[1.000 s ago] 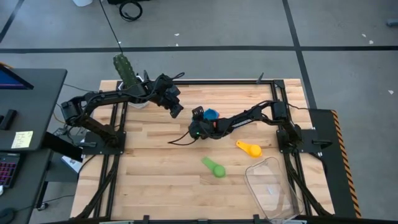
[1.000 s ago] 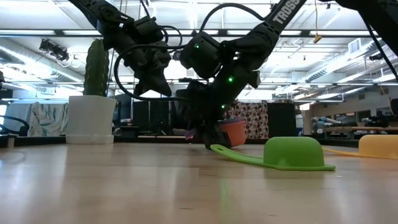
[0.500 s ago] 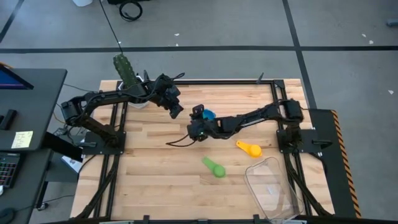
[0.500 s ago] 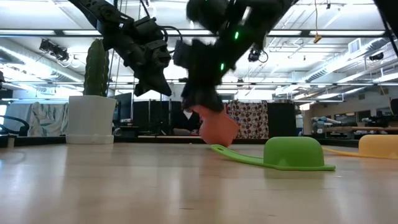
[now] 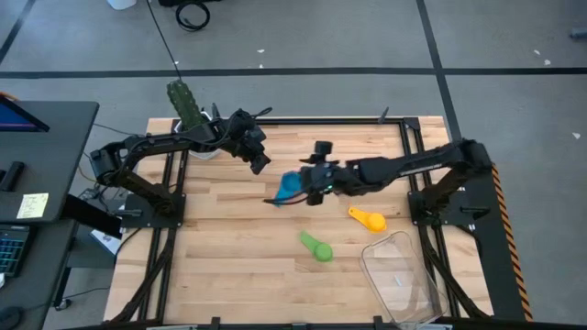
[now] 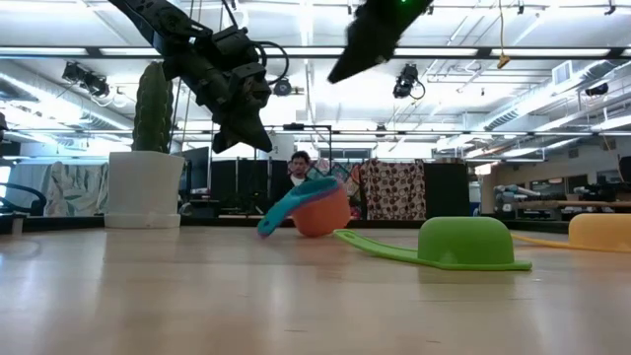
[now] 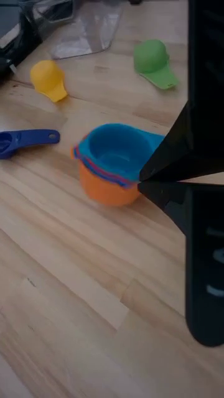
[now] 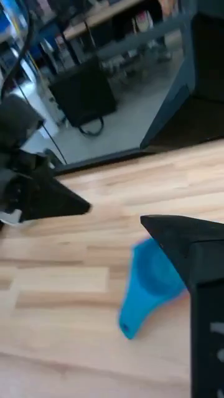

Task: Nest measuring cups in basket
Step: Stack the yellow measuring cup on top of the blue measuring cup

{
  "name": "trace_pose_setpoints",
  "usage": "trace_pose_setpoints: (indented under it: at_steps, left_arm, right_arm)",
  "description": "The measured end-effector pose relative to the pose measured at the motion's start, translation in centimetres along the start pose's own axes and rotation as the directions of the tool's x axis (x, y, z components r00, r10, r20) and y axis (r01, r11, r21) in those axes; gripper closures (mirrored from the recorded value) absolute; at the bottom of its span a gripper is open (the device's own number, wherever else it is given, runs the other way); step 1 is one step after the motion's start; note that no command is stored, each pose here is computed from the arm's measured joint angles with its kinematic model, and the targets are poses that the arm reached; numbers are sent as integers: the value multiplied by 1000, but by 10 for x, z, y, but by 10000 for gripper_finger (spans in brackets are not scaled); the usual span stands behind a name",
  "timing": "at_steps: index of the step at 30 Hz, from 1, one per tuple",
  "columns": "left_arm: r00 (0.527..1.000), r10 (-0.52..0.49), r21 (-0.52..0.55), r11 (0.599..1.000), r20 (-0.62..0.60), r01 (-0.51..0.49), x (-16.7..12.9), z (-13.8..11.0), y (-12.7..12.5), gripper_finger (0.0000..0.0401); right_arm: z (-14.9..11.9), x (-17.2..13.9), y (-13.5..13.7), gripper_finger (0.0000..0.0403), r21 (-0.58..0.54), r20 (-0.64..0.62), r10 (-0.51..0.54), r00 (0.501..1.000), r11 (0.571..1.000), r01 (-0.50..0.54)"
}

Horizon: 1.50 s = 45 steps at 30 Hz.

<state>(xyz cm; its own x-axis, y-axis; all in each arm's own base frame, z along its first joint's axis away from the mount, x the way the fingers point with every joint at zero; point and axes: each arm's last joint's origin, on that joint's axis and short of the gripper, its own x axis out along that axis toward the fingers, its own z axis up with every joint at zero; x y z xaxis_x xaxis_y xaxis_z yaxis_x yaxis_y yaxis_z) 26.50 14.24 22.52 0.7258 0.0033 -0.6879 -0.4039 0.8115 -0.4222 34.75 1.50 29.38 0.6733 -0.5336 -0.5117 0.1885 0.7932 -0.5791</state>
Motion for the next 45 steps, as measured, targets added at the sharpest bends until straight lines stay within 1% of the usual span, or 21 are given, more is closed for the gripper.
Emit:
trace_pose_setpoints:
  at_steps: [3, 6, 12, 16, 18, 20, 23, 26, 28, 31, 33, 35, 36, 38, 41, 43, 45]
  left_arm:
    - [1000, 0, -8, 1000, 0, 0, 0, 0, 0, 387]
    - [1000, 0, -12, 1000, 0, 0, 0, 0, 0, 387]
    - [1000, 0, -93, 996, 0, 0, 0, 0, 0, 387]
    - [1000, 0, -94, 996, 0, 0, 0, 0, 0, 387]
    - [1000, 0, -100, 995, 2, 1, 0, 0, 0, 387]
    - [1000, -2, -129, 992, 7, 3, 0, 1, 0, 387]
    - [1000, -5, -189, 982, 20, 9, 0, 2, 0, 387]
    - [999, -12, -225, 974, 49, 23, 0, 5, -1, 387]
    - [997, -19, -238, 971, 71, 35, 0, 7, -2, 387]
    - [996, -21, -244, 969, 82, 41, 0, 8, -2, 387]
    - [996, -22, -262, 964, 82, 43, 0, 8, -2, 387]
    - [996, -22, -273, 961, 82, 44, 0, 8, -2, 387]
    - [996, -22, -278, 960, 82, 44, 0, 8, -2, 387]
    - [996, -22, -278, 960, 82, 44, 0, 8, -2, 387]
    - [996, -22, -277, 960, 82, 44, 0, 8, -2, 387]
    - [996, -22, -278, 960, 81, 44, 0, 8, -2, 387]
    - [996, -22, -276, 960, 81, 44, 0, 8, -2, 387]
  right_arm:
    - [-7, -17, -10, 225, 20, -35, 48, 998, 999, -48]
    - [-16, -32, -19, 225, 6, -95, 89, 992, 996, -88]
    - [-37, -51, -32, 225, 23, -229, 156, 961, 988, -155]
    - [-51, -58, -40, 225, 60, -326, 224, 918, 974, -217]
    - [-57, -61, -44, 225, 112, -370, 272, 888, 962, -248]
    - [-64, -63, -48, 225, 170, -411, 330, 849, 943, -284]
    - [-71, -66, -53, 225, 280, -441, 437, 784, 897, -342]
    - [-75, -66, -54, 225, 391, -437, 544, 716, 832, -394]
    - [-75, -65, -55, 225, 441, -412, 604, 682, 788, -430]
    - [-76, -63, -54, 225, 496, -372, 673, 639, 726, -475]
    - [-78, -60, -53, 224, 542, -353, 711, 608, 686, -486]
    - [-80, -56, -50, 224, 590, -346, 750, 564, 641, -490]
    - [-82, -53, -47, 224, 607, -349, 763, 544, 626, -489]
    - [-85, -46, -42, 224, 613, -365, 771, 521, 620, -489]
    - [-92, -36, -32, 224, 600, -406, 771, 491, 630, -493]
    - [-97, -27, -26, 224, 587, -441, 753, 489, 654, -478]
    - [-102, -17, -18, 224, 562, -487, 717, 498, 694, -450]
